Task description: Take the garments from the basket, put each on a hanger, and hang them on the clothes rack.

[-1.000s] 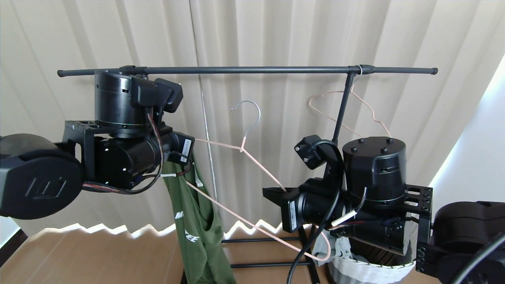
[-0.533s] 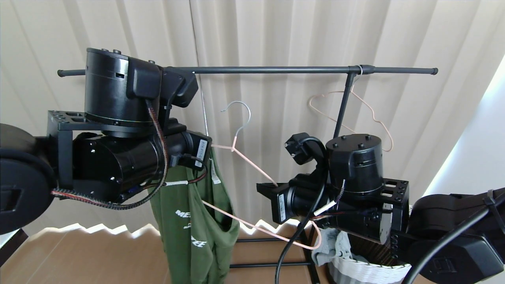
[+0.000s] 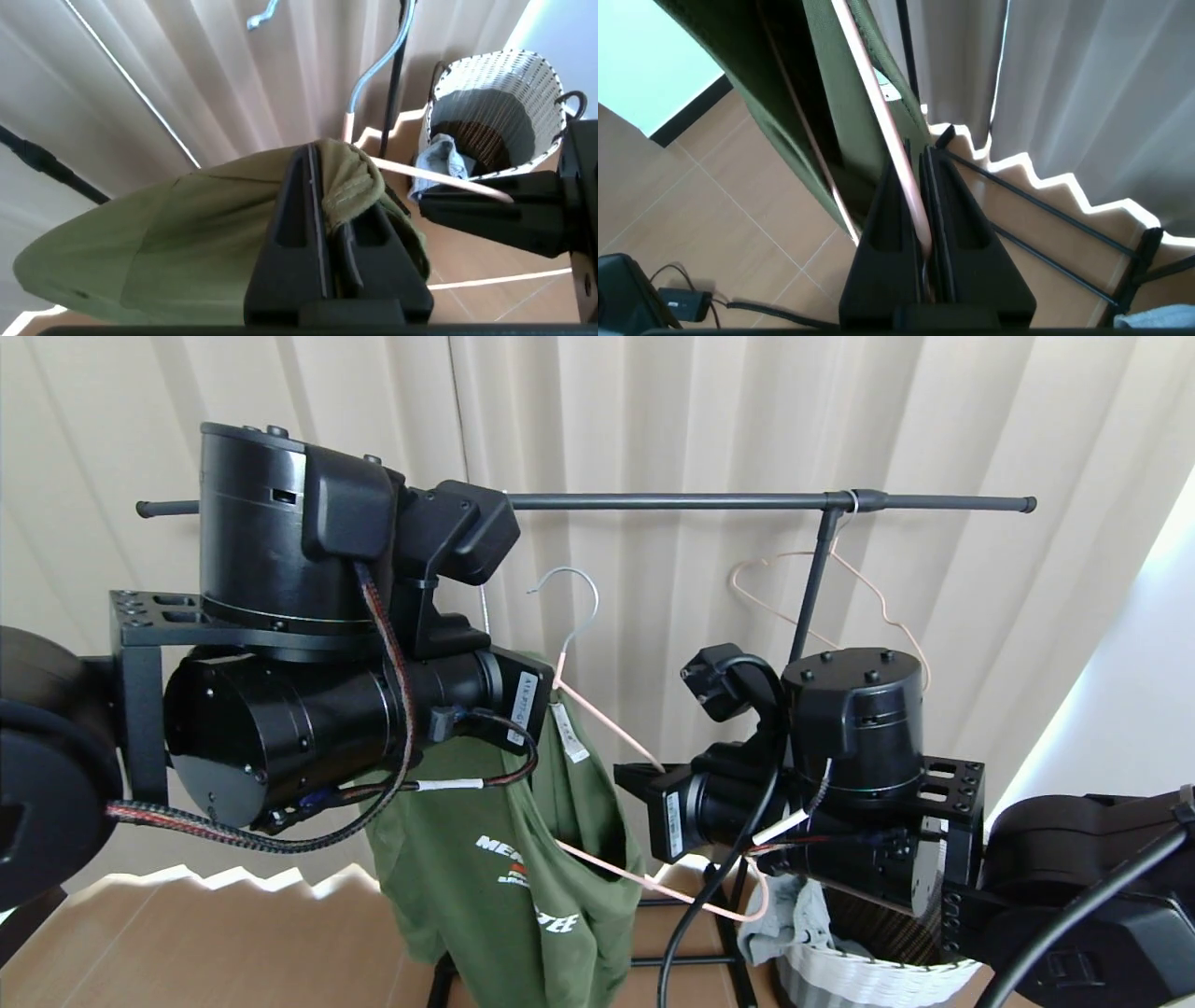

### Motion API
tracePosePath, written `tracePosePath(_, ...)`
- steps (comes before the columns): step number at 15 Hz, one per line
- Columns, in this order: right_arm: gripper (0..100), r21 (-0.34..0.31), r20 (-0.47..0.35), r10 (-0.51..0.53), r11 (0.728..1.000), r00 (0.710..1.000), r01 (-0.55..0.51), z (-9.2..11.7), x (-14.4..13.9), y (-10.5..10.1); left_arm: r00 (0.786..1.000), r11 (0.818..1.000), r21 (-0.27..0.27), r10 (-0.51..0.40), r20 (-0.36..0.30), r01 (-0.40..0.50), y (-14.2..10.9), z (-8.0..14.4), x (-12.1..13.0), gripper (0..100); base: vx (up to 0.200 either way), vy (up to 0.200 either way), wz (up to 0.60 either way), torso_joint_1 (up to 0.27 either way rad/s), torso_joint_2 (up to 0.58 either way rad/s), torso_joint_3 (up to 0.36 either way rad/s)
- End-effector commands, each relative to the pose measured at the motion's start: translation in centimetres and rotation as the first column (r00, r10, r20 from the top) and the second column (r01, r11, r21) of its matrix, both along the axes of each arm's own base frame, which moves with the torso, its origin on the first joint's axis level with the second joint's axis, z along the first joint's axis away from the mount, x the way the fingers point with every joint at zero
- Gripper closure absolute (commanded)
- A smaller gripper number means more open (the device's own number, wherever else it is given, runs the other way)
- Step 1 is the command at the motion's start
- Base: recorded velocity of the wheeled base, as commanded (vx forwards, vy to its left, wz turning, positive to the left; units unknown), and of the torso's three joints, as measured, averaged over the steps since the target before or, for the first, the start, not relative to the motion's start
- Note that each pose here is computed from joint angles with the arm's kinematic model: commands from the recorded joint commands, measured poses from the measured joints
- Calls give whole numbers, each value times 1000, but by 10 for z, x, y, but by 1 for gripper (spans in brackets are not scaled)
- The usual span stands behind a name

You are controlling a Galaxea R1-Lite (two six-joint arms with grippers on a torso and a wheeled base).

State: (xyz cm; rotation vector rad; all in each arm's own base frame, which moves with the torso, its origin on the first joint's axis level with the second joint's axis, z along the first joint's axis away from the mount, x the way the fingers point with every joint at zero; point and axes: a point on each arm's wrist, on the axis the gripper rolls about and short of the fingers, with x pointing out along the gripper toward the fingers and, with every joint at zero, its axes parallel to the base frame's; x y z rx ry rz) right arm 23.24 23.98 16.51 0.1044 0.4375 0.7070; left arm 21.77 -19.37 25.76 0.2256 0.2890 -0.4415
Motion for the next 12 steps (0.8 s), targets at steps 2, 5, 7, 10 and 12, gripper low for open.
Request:
tracePosePath(2, 100, -1, 34, -7, 1000, 999, 7, 9, -3, -9, 1000, 1000, 3, -2, 3, 2, 1, 0, -1, 0, 0, 0, 0, 0, 0, 0)
tracePosePath(5, 100, -7, 45, -25, 1000, 999, 25, 12, -5, -20, 1000, 1000, -18, -3, 30, 3, 3, 6, -3, 0, 0, 0, 0, 0, 0, 0)
tracePosePath(7, 100, -31, 80, -41, 999, 996, 44, 15, -4, -34, 998, 1000, -25, -13, 58, 14, 8, 9, -9, 0, 0, 0, 0, 0, 0, 0)
tracePosePath(10, 100, -49, 123, -60, 997, 991, 67, 23, -11, -55, 995, 998, 9, -55, 87, 55, 25, 3, -22, 0, 0, 0, 0, 0, 0, 0)
tracePosePath(12, 100, -128, 199, -35, 990, 979, 61, 25, -23, -75, 972, 987, 102, -144, 188, 126, 54, -3, -20, 0, 0, 0, 0, 0, 0, 0)
